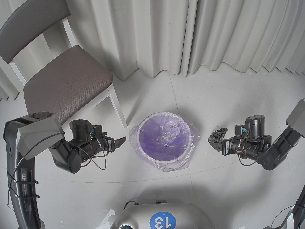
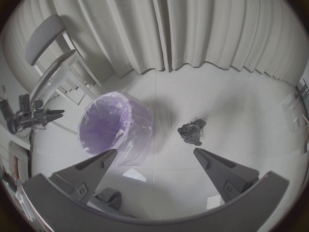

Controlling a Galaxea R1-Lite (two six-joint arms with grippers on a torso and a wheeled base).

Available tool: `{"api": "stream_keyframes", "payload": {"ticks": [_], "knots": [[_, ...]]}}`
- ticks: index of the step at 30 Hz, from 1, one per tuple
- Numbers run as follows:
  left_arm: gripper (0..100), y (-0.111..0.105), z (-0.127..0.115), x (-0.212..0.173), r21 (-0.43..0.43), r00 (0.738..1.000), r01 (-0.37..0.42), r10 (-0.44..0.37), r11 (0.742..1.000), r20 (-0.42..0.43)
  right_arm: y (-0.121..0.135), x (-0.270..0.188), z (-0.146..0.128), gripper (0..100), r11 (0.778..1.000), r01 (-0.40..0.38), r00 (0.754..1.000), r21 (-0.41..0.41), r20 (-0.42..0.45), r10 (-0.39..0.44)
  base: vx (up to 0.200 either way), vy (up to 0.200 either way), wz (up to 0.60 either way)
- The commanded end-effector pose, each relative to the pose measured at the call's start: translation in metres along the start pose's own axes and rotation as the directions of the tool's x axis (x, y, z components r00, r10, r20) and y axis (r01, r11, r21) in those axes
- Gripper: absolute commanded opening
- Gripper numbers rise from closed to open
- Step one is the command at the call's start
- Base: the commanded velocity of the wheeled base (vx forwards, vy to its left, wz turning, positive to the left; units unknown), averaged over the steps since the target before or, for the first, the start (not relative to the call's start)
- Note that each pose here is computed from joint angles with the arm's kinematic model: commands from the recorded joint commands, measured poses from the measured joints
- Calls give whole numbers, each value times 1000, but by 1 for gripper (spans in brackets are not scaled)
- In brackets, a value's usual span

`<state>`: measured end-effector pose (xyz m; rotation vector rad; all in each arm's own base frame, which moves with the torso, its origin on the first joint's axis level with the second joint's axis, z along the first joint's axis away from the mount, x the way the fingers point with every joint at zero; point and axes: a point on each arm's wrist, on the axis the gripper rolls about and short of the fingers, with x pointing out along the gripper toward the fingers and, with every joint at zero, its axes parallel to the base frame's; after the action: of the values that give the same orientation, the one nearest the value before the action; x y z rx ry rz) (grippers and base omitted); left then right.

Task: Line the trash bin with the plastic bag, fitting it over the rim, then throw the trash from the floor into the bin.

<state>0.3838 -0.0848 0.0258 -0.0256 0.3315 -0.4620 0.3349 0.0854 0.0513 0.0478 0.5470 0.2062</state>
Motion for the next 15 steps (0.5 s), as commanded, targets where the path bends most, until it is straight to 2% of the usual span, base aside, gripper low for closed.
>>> {"api": "stream_keyframes", "payload": {"ticks": [1, 5, 11, 15], "knots": [[100, -5, 11, -43, 11, 996, -25, 24, 1000, 83, -3, 70, -18, 100, 999, 8, 999, 47, -41, -7, 0, 0, 0], [100, -3, 21, -65, -18, 993, -45, 47, 999, 112, -4, 106, -18, 100, 999, 12, 999, 49, -45, -10, 0, 0, 0], [100, 16, 24, -80, -42, 981, -104, 110, 994, 162, -15, 134, -5, 100, 997, 34, 998, 64, -62, -30, 0, 0, 0], [100, 20, 23, -85, -45, 976, -118, 124, 992, 176, -22, 146, 2, 100, 997, 12, 997, 76, -74, -6, 0, 0, 0]]}}
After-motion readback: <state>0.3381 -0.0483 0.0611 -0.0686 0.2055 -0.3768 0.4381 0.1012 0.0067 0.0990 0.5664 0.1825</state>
